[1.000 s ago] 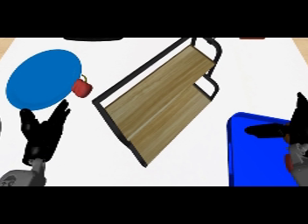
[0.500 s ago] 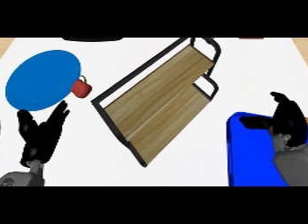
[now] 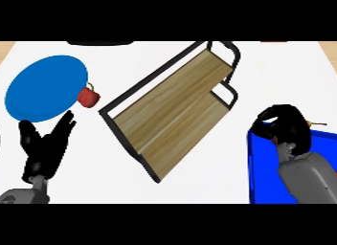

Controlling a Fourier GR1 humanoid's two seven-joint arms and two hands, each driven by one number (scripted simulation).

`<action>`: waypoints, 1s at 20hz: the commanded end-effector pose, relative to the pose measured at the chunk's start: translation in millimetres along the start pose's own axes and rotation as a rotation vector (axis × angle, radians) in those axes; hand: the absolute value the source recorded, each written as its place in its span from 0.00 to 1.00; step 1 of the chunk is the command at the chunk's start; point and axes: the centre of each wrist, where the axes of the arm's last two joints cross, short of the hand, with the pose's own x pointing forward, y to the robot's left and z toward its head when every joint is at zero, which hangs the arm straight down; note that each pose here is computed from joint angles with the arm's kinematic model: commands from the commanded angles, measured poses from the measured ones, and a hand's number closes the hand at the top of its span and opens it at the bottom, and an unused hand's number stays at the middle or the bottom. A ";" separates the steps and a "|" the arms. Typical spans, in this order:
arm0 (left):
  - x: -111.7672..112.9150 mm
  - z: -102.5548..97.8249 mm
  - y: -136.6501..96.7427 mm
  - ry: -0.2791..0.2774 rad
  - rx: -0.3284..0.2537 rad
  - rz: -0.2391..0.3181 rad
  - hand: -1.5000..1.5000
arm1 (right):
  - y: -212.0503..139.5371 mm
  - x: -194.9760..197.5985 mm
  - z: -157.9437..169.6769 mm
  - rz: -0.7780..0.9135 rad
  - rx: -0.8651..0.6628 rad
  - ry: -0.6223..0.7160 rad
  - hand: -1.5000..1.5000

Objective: Pick the pear from the tray and place it in the tiered shelf

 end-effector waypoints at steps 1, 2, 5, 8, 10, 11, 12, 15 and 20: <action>-5.1 -6.5 -5.3 0.048 -0.015 0.008 0.50 | 30.7 15.5 47.3 0.091 0.124 -0.185 1.00; -8.8 -1.0 -10.7 0.049 -0.022 0.011 0.50 | 41.4 8.6 61.8 0.173 0.252 -0.367 1.00; 2.3 -3.8 -18.5 0.014 -0.082 -0.014 0.50 | 75.3 18.2 133.9 0.338 0.525 -0.803 1.00; -2.5 -4.3 -17.7 0.036 -0.081 -0.025 0.50 | 85.3 10.3 182.2 0.465 0.694 -1.144 1.00; -8.6 -2.5 -20.7 0.054 -0.051 -0.007 0.50 | 67.0 3.6 206.7 0.399 0.789 -1.299 1.00; -16.1 -2.1 -7.7 0.064 -0.018 -0.003 0.50 | 54.1 -3.0 217.2 0.353 0.805 -1.359 1.00; -19.5 0.9 -0.9 0.061 -0.008 -0.002 0.50 | 38.6 -5.7 224.5 0.335 0.781 -1.426 1.00; -7.3 -1.8 6.4 0.057 0.018 0.031 0.50 | -18.4 -23.1 235.2 0.219 0.709 -1.509 1.00; -4.5 1.6 3.2 0.055 0.015 0.009 0.50 | -103.4 -40.6 251.5 0.080 0.511 -1.532 1.00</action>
